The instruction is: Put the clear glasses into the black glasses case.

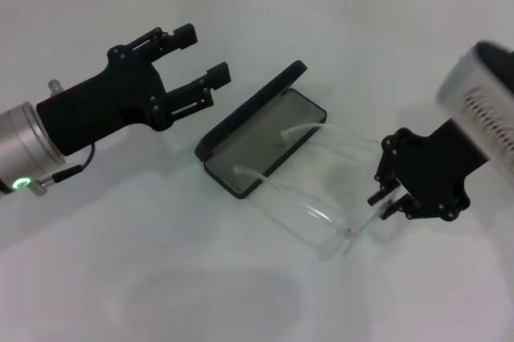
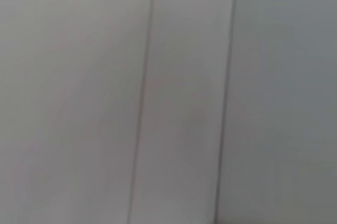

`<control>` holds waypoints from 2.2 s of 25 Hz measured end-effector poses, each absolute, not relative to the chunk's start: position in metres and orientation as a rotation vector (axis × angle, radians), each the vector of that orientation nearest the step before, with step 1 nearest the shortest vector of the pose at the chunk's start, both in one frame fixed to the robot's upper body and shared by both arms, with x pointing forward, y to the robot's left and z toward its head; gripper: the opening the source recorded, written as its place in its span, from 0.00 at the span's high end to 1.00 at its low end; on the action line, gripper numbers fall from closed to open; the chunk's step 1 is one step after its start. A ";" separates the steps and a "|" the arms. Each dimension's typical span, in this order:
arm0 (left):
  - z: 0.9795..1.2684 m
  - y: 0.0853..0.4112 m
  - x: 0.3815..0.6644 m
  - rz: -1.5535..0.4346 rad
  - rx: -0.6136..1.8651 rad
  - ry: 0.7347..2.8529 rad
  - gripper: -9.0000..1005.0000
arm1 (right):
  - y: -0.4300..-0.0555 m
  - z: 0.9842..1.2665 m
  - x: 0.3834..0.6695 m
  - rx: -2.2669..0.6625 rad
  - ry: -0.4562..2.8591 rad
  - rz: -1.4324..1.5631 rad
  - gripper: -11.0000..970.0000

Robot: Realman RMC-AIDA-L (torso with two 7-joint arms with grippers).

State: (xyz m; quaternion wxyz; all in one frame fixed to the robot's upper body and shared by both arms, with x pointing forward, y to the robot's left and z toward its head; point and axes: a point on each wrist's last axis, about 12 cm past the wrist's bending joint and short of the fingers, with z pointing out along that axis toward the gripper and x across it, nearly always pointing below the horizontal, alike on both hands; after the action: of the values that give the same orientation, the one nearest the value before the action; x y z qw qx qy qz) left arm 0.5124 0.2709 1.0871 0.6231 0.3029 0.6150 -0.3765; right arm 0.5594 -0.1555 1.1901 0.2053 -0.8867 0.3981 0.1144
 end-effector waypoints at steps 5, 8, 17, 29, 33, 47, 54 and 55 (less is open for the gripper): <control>1.095 0.273 0.507 -0.903 0.723 1.345 0.24 | -0.172 1.188 0.553 -2.302 1.073 0.389 0.87; 1.099 0.275 0.505 -0.914 0.731 1.309 0.24 | -0.180 1.185 0.547 -2.209 1.039 0.432 0.87; 1.109 0.272 0.500 -0.983 0.778 1.215 0.24 | -0.196 1.165 0.542 -1.897 0.994 0.453 0.87; 1.117 0.258 0.510 -1.026 0.821 1.169 0.24 | -0.186 1.143 0.548 -1.736 1.005 0.481 0.87; 1.119 0.250 0.516 -1.054 0.842 1.166 0.24 | -0.182 1.138 0.548 -1.743 1.019 0.460 0.87; 1.113 0.225 0.542 -1.167 0.911 1.350 0.25 | -0.179 1.144 0.552 -1.643 0.955 0.437 0.87; 1.112 0.219 0.548 -1.192 0.928 1.421 0.25 | -0.178 1.145 0.550 -1.654 0.927 0.435 0.87; 1.112 0.219 0.548 -1.195 0.928 1.424 0.25 | -0.177 1.145 0.550 -1.655 0.921 0.434 0.87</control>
State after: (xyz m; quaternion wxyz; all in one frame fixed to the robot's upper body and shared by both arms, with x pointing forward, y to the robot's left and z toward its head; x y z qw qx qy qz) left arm 0.5485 0.2188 1.1123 0.5072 0.3850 0.5906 -0.4957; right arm 0.5495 -0.1772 1.1448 0.5640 -0.7032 0.3916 0.1846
